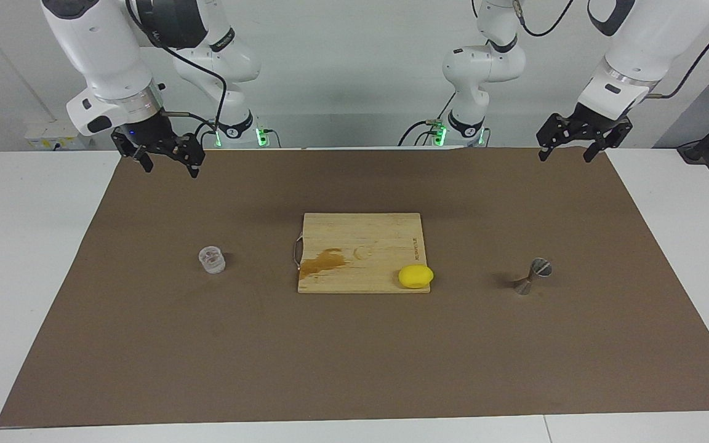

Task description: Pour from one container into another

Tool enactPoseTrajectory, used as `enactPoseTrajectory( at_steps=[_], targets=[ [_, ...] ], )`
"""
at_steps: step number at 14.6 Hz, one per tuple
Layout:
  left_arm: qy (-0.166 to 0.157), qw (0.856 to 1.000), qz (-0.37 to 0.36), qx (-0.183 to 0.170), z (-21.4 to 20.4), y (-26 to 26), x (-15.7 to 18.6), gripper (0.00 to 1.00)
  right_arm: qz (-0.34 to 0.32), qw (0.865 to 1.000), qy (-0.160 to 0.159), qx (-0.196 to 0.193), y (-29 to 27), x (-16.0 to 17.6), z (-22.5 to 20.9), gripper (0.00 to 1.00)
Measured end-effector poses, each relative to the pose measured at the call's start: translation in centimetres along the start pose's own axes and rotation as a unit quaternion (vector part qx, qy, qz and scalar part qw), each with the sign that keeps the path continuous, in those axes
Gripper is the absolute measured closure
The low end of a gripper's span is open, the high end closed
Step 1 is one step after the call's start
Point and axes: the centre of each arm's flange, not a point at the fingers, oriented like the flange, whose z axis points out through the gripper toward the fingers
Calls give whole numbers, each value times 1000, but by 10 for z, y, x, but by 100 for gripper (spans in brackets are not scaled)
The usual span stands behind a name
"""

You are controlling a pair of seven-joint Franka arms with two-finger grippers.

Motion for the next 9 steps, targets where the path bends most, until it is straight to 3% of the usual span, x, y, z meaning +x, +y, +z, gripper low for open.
enactPoseTrajectory(
  at_steps=[9],
  targets=[
    [2,1000,4,0,0,4,0,0,0,1000,0,0,0,0,0,0]
  ],
)
